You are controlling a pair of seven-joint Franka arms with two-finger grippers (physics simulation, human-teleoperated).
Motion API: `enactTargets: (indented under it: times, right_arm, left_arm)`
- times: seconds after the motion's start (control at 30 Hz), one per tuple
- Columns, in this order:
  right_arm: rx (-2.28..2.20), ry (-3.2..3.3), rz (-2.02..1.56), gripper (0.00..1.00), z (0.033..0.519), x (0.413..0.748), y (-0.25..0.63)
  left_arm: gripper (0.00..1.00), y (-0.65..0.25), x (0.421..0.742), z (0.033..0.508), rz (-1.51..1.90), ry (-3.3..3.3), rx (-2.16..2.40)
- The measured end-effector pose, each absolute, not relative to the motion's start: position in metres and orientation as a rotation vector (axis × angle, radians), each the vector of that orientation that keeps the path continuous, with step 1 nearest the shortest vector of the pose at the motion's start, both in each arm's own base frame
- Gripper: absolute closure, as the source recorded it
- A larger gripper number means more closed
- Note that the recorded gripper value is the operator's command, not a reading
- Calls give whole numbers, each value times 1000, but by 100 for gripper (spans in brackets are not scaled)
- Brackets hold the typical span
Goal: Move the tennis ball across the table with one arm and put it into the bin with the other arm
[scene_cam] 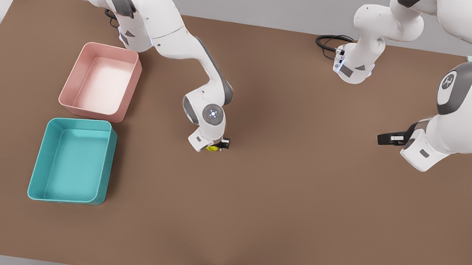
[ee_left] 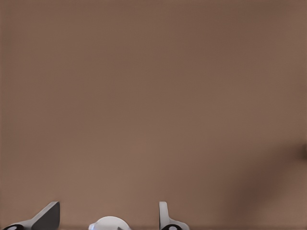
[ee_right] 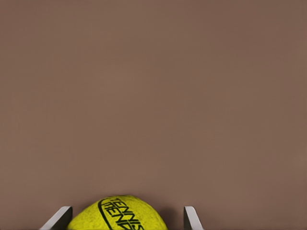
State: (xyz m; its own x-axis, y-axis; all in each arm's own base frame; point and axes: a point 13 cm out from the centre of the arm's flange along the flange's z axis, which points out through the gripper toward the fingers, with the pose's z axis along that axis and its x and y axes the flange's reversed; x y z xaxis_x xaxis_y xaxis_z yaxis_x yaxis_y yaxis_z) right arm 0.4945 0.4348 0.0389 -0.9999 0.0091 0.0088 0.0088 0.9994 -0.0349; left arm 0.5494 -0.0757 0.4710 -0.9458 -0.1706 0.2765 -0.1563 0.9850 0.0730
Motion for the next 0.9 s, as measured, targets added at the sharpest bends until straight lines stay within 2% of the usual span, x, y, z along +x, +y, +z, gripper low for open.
enactTargets:
  times: [0.17,0.5,0.9]
  right_arm:
    - [-12,-3131,58,16,35,495,434]
    - [-29,-3136,34,18,46,507,426]
    - [26,-3106,45,19,36,489,429]
  left_arm:
    - [0,-77,549,471,-73,-2845,240]
    - [0,-77,549,471,-74,-2846,243]
    - [0,-76,549,472,-81,-2847,246]
